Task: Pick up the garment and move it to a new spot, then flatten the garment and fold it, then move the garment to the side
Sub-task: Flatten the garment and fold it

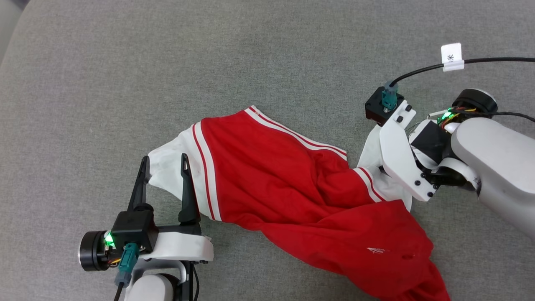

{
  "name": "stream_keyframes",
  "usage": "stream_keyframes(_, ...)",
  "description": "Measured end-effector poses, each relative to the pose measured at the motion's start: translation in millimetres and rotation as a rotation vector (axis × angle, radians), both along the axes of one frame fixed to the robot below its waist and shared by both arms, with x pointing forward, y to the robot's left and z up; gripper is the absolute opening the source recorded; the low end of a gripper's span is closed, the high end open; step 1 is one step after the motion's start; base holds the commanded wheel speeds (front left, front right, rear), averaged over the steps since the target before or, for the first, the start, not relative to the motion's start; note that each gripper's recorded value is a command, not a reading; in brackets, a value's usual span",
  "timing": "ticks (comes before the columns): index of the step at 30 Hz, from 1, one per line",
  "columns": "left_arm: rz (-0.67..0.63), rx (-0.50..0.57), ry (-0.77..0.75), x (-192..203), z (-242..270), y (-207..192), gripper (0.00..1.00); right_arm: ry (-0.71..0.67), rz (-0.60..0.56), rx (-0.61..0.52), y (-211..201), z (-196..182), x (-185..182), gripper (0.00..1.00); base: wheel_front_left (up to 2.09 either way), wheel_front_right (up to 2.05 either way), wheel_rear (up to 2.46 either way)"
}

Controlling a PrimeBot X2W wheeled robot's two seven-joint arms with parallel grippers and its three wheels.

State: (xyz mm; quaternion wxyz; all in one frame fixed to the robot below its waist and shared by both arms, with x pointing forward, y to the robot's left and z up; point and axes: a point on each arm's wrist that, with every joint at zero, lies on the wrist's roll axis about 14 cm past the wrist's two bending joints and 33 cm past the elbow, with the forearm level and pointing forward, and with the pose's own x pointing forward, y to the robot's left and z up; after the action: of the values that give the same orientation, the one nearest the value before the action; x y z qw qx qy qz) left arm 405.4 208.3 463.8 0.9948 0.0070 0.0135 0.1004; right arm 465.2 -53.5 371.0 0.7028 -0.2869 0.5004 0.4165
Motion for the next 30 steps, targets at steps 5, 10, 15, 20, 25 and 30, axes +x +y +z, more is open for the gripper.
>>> stream_keyframes(5,0.007,-0.003,-0.001,-1,1,1,1.00,-0.041,0.009,0.027,1,5,-1,0.00,0.00,0.00,0.00)
stream_keyframes(10,0.009,-0.006,-0.027,-5,11,1,1.00,-0.181,-0.005,0.135,2,39,17,0.00,0.00,0.00,0.00)
stream_keyframes(15,0.011,-0.007,-0.040,-16,17,1,1.00,-0.326,0.008,0.195,-8,86,22,0.00,0.00,0.00,0.00)
stream_keyframes(20,-0.015,-0.010,-0.062,-23,25,-7,1.00,-0.418,-0.069,0.239,-47,125,20,0.00,0.00,0.00,0.00)
stream_keyframes(25,-0.042,-0.017,-0.078,-26,30,-15,1.00,-0.430,-0.246,0.263,-109,131,6,0.00,0.00,0.00,0.00)
stream_keyframes(30,-0.064,-0.022,-0.079,-25,30,-22,1.00,-0.368,-0.446,0.276,-160,104,-18,0.00,0.00,0.00,0.00)
